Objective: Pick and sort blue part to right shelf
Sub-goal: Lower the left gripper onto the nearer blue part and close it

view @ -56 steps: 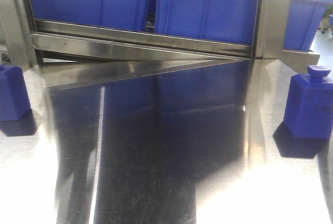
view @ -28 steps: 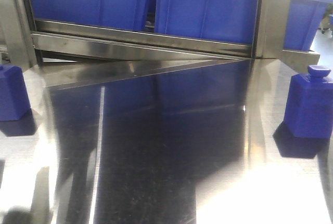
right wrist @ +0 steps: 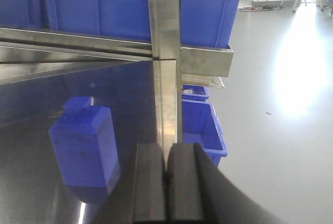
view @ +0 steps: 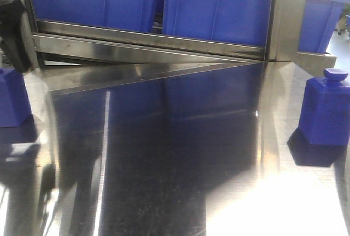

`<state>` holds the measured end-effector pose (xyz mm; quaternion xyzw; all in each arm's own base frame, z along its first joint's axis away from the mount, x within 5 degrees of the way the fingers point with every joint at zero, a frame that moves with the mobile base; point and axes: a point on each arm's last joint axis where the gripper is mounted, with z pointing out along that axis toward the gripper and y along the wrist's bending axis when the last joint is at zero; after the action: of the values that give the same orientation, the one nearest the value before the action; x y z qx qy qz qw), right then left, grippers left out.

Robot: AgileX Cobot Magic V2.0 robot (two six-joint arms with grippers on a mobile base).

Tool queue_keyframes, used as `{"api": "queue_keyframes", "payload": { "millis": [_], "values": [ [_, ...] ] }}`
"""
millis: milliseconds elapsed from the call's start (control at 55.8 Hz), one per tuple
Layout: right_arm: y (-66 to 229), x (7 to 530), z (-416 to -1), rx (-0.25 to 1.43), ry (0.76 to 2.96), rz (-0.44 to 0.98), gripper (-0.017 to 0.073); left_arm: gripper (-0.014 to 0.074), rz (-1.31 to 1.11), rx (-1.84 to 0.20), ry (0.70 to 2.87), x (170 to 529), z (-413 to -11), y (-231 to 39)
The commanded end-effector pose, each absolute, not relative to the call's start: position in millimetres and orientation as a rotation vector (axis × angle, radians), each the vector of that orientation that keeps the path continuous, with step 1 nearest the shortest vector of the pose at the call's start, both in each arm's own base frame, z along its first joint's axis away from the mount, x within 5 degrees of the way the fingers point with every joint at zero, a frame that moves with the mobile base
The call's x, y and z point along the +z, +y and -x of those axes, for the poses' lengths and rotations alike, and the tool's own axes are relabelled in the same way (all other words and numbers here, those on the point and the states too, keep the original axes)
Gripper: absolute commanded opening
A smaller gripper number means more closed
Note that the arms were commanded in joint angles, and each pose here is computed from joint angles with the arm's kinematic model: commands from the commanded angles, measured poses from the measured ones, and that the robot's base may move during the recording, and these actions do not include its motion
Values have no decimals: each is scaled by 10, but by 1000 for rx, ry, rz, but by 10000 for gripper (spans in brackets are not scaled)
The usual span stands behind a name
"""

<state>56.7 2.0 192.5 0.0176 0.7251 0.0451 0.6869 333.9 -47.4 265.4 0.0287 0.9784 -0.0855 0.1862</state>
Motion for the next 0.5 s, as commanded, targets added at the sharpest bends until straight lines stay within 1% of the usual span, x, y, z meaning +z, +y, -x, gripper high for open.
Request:
{"api": "queue_keyframes", "payload": {
  "millis": [0, 161, 322, 484],
  "values": [
    [26, 2047, -550, 103, 1510, -22, 48, 625, -106, -252, 2663, 2817, -3388, -560],
    [26, 2047, -550, 103, 1510, -22, 48, 625, -120, -210, 2704, 2695, -3434, -557],
    [26, 2047, -550, 103, 1510, -22, 48, 610, -121, -207, 2714, 2662, -3447, -558],
    [26, 2047, -550, 103, 1510, -22, 48, 530, -120, -206, 2736, 2584, -3478, -562]
  ]
}}
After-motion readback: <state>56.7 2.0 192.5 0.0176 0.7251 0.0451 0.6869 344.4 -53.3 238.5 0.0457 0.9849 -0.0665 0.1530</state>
